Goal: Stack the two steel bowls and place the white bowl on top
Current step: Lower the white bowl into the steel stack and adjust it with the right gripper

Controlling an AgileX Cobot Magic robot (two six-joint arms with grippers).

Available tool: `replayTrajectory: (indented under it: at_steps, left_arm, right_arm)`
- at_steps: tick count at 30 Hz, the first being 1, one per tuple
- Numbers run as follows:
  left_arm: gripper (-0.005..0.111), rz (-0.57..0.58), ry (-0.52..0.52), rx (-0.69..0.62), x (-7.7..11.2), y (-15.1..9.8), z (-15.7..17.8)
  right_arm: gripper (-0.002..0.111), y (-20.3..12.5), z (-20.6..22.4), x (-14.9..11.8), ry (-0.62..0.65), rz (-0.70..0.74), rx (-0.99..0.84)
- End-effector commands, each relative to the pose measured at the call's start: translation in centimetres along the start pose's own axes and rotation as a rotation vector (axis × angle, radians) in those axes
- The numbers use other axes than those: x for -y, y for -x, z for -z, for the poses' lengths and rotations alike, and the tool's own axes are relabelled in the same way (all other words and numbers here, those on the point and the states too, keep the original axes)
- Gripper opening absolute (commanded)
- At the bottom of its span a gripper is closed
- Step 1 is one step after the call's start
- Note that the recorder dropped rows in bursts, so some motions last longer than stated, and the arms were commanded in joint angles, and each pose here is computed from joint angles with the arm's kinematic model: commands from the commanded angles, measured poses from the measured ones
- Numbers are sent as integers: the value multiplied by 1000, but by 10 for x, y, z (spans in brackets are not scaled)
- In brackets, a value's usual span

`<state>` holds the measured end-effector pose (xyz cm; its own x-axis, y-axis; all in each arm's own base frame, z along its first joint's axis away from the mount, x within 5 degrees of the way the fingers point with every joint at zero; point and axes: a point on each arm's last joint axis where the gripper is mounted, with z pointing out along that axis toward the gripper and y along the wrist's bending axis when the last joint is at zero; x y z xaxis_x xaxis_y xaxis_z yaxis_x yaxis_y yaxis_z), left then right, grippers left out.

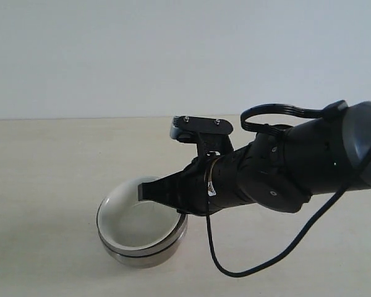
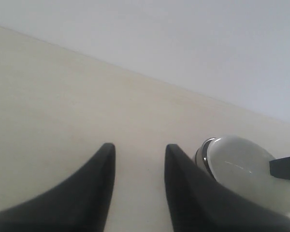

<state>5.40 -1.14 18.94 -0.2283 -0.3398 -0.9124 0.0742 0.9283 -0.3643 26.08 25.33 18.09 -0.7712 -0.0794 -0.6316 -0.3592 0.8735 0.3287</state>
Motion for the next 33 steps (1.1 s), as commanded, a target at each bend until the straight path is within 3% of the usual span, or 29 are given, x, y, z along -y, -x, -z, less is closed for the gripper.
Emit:
replayTrajectory:
  at_steps: [1, 10, 13, 17, 18, 29, 32, 33]
  left_arm:
    - [32, 2, 2, 4, 0, -1, 0]
    - [32, 2, 2, 4, 0, -1, 0]
    - [32, 2, 2, 4, 0, -1, 0]
    - [32, 2, 2, 4, 0, -1, 0]
    - [32, 2, 2, 4, 0, -1, 0]
    - [32, 2, 2, 4, 0, -1, 0]
    - [32, 2, 2, 4, 0, -1, 0]
    - [32, 2, 2, 4, 0, -1, 0]
  right_arm:
    - [0, 4, 2, -3, 24, 19, 26]
    - [1, 5, 2, -4, 35, 63, 36]
    - [14, 6, 2, -5, 46, 73, 46]
    - [44, 7, 2, -6, 58, 84, 59]
    - [46, 7, 2, -6, 58, 89, 59]
    - [45, 26, 28, -15, 78, 158, 133]
    - [30, 24, 43, -16, 21, 169, 87]
    - [18, 22, 47, -16, -6, 199, 60]
